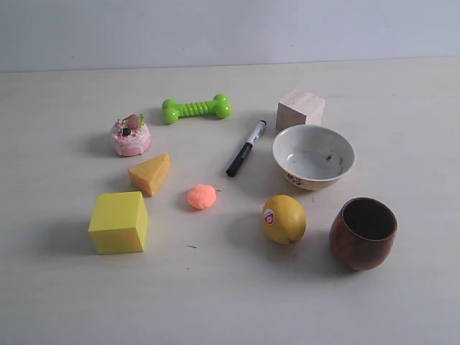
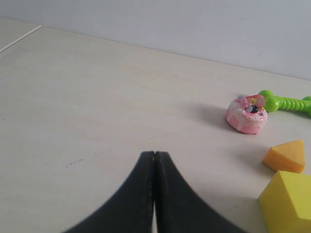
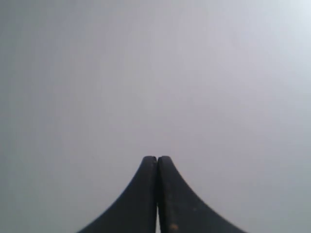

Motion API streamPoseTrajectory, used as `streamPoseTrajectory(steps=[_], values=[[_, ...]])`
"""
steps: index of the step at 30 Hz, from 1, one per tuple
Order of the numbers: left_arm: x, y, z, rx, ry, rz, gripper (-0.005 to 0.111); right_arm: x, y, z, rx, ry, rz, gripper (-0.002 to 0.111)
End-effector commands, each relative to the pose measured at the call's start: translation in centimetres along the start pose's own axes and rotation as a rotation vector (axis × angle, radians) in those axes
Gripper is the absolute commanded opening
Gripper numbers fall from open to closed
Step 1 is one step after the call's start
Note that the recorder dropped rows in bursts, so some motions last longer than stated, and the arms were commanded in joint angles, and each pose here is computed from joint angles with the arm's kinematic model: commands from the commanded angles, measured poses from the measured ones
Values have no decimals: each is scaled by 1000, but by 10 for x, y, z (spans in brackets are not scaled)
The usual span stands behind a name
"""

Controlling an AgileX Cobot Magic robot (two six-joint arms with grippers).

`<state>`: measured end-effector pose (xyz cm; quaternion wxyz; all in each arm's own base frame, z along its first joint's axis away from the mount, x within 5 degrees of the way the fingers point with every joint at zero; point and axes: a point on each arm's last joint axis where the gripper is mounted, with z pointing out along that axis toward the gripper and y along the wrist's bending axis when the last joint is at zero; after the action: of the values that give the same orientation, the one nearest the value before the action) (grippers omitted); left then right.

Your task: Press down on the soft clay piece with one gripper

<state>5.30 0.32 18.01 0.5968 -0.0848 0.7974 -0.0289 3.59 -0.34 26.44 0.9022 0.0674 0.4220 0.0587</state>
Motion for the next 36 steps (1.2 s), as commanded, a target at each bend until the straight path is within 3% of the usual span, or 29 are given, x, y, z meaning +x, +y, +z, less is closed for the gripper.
streamPoseTrajectory(steps=[1,4,12,18,23,29,36], values=[[1,0,0,8,-4,-1,0,-10,4,5,-19,1,-7,0],[1,0,0,8,-4,-1,0,-16,7,13,-9,145,-64,0],[1,0,0,8,-4,-1,0,-56,15,51,7,260,-194,0],[1,0,0,8,-4,-1,0,-63,16,97,29,397,-192,0],[1,0,0,8,-4,-1,0,-54,28,137,-89,484,-184,0],[1,0,0,8,-4,-1,0,-27,62,182,-291,642,-225,0],[1,0,0,8,-4,-1,0,30,112,214,-467,902,-260,0]])
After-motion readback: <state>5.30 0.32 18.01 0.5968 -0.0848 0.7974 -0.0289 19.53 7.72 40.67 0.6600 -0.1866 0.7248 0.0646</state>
